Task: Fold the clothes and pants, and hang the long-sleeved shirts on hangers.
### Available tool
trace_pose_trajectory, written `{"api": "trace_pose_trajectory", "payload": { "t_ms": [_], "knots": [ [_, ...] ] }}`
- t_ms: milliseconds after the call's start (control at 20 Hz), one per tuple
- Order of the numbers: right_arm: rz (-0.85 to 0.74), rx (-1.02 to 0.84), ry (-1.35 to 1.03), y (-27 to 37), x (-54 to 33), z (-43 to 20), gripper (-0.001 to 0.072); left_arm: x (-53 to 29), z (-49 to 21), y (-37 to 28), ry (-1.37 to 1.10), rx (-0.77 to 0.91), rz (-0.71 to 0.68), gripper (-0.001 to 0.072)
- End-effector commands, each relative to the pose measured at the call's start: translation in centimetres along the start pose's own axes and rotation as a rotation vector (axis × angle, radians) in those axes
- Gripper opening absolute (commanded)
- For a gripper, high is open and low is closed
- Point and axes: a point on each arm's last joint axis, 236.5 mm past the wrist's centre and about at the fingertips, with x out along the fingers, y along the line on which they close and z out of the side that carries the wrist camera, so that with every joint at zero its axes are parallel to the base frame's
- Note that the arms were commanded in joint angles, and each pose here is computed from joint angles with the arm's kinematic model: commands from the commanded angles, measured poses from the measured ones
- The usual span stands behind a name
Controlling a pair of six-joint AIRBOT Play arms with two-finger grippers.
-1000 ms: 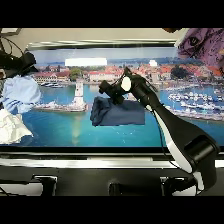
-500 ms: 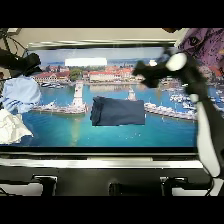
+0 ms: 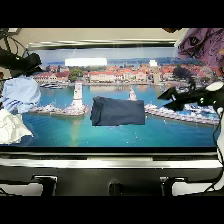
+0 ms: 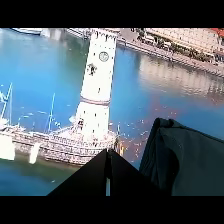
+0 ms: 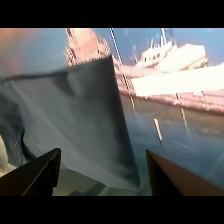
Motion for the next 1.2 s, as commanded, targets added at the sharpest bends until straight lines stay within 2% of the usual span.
{"api": "trace_pose_trajectory", "payload": {
  "t_ms": [0,400,500,550,650,850,1150],
  "knots": [
    [0.120,0.028,0.053,-1.7,4.6,-2.3,0.0566,0.0,0.0,0.0,0.001,0.000,0.000,0.0019],
    [0.074,-0.034,0.087,-0.3,12.3,-4.2,0.0532,0.0,0.0,0.0,0.001,-0.001,0.000,0.0019],
    [0.080,-0.045,0.089,0.6,13.0,-4.6,0.0413,0.0,0.0,0.0,0.001,-0.001,0.000,0.0019],
    [0.080,-0.054,0.096,0.9,13.3,-5.0,0.0315,0.0,0.0,0.0,0.001,-0.001,0.000,0.0019],
    [0.125,-0.048,0.091,2.4,13.1,-4.8,0.0031,0.0,0.0,0.0,0.001,-0.001,0.000,0.0019],
    [0.168,-0.053,-0.015,6.5,9.6,0.3,0.0030,0.0,0.0,0.0,0.001,-0.001,0.000,0.0019],
    [0.050,-0.039,-0.251,8.9,1.0,9.1,0.0030,0.0,0.0,0.0,0.001,-0.003,0.000,0.0019]
  ]
}}
